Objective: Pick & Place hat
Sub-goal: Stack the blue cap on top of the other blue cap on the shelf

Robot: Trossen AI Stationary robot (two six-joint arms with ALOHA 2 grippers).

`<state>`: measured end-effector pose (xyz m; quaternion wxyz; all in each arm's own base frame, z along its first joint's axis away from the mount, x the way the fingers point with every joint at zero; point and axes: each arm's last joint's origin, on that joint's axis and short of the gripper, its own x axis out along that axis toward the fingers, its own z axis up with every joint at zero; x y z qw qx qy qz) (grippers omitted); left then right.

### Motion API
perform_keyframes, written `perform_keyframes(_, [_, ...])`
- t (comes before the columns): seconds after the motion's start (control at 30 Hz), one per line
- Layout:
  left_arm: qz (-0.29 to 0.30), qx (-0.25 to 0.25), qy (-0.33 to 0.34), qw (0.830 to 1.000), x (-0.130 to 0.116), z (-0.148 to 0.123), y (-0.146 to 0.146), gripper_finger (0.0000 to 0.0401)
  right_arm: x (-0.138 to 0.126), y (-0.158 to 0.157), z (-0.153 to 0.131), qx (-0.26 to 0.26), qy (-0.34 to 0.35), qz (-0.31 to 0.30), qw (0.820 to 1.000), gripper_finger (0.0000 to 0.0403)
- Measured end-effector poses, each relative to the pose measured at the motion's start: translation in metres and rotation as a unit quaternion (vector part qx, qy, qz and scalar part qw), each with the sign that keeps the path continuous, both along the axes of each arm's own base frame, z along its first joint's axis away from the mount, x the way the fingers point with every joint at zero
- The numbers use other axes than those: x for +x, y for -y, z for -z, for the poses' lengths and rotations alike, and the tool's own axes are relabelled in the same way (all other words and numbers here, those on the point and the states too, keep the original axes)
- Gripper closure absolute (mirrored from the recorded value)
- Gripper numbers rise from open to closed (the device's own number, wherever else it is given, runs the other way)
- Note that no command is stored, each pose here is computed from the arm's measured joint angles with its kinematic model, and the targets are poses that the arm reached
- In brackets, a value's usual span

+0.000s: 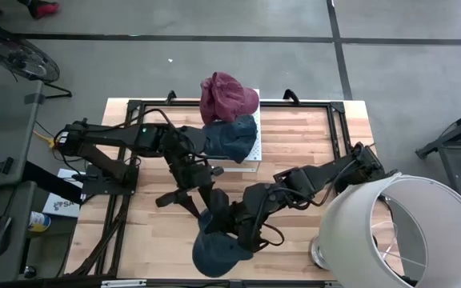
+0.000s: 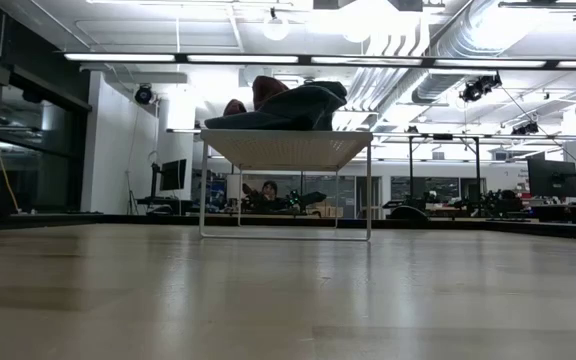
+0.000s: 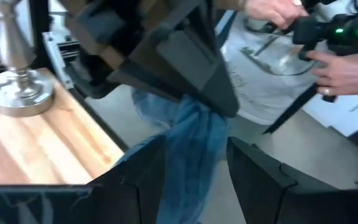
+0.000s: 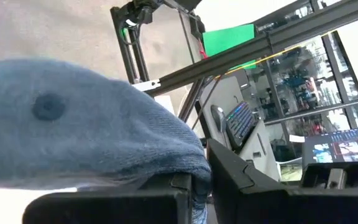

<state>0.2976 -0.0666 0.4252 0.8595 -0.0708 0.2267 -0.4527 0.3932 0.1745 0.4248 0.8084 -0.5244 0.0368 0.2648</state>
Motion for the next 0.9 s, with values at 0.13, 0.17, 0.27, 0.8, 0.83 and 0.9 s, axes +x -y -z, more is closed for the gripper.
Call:
perform_keyframes(0.13, [0.010,-0.008,-0.002,1.000,-0.0003,-0.0004,0.0004,0.0233,0.0003,0.0000,-0.0008,0.001,0.005,0.000,1.000,0.0382])
perform_keyframes(0.17, [0.009,-0.008,-0.004,1.000,-0.0003,-0.0004,0.0004,0.0233,0.0004,0.0000,-0.0009,0.001,0.005,-0.001,1.000,0.0382])
perform_keyframes(0.27, [-0.001,-0.010,-0.010,1.000,0.0002,-0.0006,0.0002,0.0233,-0.0001,-0.0016,-0.0017,0.004,0.008,-0.007,1.000,0.0382])
perform_keyframes(0.8, [-0.009,-0.046,-0.060,0.997,-0.0003,-0.0010,0.0008,0.0127,-0.0007,-0.0037,-0.0024,0.005,0.012,-0.005,1.000,0.0382])
perform_keyframes(0.83, [-0.008,-0.046,-0.060,0.997,-0.0003,-0.0010,0.0009,0.0127,-0.0006,-0.0037,-0.0028,0.004,0.015,-0.006,1.000,0.0382])
perform_keyframes(0.9, [-0.008,-0.046,-0.062,0.997,-0.0005,-0.0007,0.0008,0.0130,-0.0004,-0.0042,-0.0039,0.003,0.022,-0.013,1.000,0.0382])
